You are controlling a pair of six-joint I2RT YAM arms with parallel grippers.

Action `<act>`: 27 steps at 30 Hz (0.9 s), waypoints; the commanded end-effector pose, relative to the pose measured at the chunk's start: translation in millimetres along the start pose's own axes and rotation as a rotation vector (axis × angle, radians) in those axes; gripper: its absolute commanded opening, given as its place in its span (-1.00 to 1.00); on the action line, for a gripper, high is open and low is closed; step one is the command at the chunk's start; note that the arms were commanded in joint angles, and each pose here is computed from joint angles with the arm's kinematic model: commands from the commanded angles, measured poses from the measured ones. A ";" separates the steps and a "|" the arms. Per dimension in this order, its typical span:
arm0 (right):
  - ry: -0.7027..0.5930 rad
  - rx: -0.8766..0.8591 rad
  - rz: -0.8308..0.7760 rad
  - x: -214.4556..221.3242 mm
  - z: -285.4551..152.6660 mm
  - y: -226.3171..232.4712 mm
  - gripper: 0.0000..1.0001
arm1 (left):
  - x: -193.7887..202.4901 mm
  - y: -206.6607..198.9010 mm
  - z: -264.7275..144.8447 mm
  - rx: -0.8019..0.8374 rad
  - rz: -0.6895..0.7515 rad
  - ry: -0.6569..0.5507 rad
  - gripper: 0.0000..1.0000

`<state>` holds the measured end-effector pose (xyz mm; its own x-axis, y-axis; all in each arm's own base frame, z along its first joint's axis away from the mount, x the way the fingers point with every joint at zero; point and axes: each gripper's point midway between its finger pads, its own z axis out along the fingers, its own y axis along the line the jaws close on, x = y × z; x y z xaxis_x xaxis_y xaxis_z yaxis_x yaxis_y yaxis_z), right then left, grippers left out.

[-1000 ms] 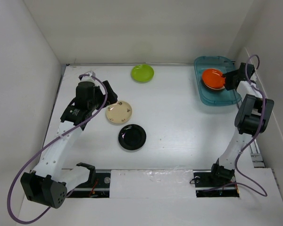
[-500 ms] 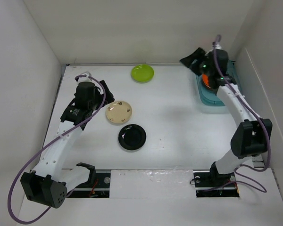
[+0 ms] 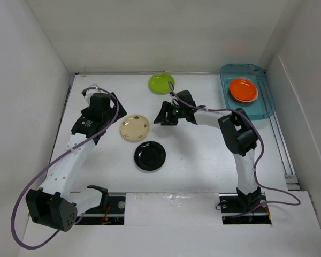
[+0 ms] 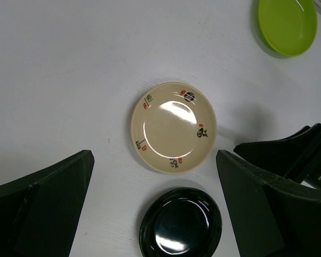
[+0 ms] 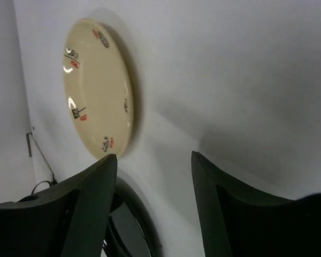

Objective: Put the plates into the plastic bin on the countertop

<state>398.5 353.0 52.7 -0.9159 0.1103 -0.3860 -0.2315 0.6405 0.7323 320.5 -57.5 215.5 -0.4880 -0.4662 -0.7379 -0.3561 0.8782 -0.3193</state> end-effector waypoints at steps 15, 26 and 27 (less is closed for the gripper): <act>0.060 -0.050 -0.018 10.7 67.0 32.0 -0.44 | -16.5 -9.9 -9.3 0.034 -0.011 -0.038 0.99; -0.138 -0.050 0.067 -47.4 10.1 62.3 -1.00 | -18.4 -13.0 -12.5 0.061 0.023 -0.043 0.99; -0.185 -0.032 0.099 -58.2 -5.7 60.9 -1.00 | -17.4 -19.3 -13.4 0.097 0.038 -0.034 0.99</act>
<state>403.5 407.6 36.4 -0.9379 0.1296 -0.3219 -0.1697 0.6378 0.7513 319.3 -59.5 215.7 -0.5038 -0.4468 -0.7393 -0.3335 0.8901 -0.3107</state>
